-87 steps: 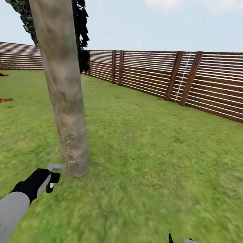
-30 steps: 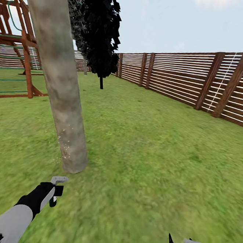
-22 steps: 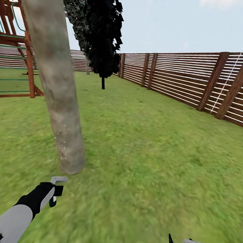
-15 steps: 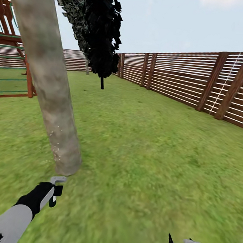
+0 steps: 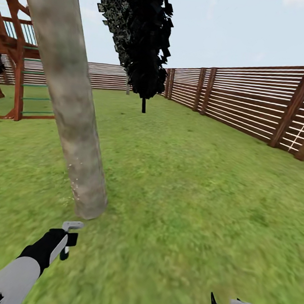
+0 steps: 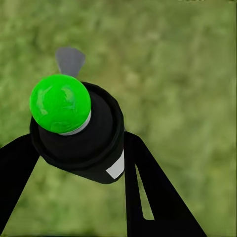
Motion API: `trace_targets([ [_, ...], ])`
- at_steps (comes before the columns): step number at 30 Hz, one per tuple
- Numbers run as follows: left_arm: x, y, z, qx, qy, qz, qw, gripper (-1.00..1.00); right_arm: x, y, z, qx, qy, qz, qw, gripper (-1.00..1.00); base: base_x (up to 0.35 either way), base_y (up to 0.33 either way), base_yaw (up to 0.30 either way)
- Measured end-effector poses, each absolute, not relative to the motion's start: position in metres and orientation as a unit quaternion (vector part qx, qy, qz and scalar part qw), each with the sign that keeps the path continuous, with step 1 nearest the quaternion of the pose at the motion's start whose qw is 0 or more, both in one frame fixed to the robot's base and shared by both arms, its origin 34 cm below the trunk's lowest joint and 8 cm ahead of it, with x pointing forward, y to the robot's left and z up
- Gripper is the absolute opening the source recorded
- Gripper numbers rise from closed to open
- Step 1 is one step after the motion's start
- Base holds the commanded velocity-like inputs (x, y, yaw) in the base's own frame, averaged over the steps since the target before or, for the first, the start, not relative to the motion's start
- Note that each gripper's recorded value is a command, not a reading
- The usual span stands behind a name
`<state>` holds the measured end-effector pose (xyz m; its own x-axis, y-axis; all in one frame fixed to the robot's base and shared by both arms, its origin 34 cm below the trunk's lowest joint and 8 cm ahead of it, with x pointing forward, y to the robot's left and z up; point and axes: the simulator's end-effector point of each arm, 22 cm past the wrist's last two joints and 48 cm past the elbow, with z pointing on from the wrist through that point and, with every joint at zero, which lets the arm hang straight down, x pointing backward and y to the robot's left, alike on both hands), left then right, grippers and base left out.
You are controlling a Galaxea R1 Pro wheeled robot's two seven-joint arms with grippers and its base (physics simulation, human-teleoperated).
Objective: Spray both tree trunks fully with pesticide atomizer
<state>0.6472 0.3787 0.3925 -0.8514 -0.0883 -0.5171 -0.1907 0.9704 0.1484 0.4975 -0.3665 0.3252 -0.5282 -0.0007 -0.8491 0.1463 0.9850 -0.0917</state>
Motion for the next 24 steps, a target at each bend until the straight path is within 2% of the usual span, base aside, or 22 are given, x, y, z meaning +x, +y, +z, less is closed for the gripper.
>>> trace_targets([
  [24, 0.6458, 0.3815, 0.3924, -0.076, 0.956, 0.105, 0.261, -1.00, 0.4975, -0.3666, 0.3252, 0.042, 0.871, -0.076, 0.484, 1.00, 0.230, -0.205, 0.277],
])
